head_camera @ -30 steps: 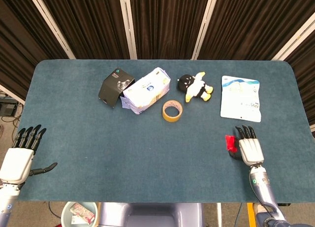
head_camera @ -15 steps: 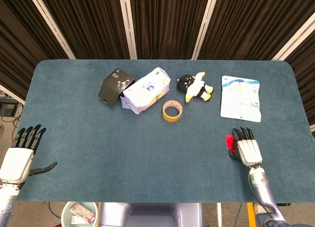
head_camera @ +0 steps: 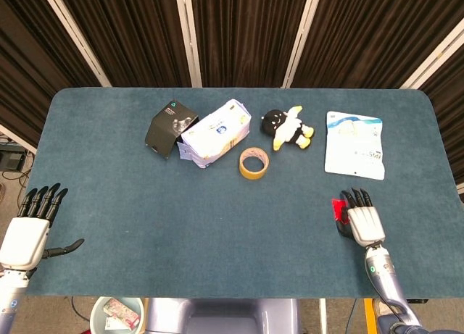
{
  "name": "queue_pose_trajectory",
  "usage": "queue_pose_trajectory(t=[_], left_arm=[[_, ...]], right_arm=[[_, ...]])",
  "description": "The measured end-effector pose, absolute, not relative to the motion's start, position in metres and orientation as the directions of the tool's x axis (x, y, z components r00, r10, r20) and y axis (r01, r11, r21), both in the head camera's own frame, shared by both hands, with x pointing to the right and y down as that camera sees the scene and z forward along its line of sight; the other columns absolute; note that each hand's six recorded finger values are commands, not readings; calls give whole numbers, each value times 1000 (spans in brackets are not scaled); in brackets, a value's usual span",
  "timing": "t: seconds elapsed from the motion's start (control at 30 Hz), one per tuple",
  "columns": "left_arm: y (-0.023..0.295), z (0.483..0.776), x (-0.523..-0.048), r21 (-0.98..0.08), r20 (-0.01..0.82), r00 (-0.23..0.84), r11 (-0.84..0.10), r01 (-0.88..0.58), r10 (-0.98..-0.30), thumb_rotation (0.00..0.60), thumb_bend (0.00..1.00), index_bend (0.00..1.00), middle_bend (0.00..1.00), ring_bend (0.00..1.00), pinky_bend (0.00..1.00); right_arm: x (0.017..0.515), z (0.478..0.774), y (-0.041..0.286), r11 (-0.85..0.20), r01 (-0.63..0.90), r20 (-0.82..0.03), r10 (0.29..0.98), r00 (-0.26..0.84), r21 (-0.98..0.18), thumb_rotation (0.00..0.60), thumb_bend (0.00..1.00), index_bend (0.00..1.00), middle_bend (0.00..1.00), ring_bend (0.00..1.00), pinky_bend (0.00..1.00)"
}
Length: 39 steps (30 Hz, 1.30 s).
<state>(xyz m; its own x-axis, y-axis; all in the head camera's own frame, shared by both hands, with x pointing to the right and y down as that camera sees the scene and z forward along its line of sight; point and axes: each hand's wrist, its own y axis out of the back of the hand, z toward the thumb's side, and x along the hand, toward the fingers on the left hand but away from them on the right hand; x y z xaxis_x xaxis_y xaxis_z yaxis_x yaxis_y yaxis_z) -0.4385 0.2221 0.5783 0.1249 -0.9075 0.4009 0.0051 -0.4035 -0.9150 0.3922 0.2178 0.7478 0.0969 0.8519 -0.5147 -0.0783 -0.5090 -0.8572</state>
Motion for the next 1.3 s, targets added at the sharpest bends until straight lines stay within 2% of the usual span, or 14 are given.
queue_pose_trajectory(t=[0.67,1.0,1.3], left_arm=[[222,578,-437,-915,399,137,-403,3,-907,388,19,0,0,0,0],[222,578,-437,-915,399,138,-403,0,-906,386,20,0,0,0,0],[222,577,-438,-916,398,137,-402,-1,-907,387,20,0,0,0,0]], right_arm=[[390,747,217,-509,-75,-514,852,99,-858,600,624,680,158,0,0],[391,744,212,-499,-64,-503,859,95,-864,600,633,679,159,0,0],[396,732,200,-447,-60,-450,889,85,-893,600,633,673,159,0,0]])
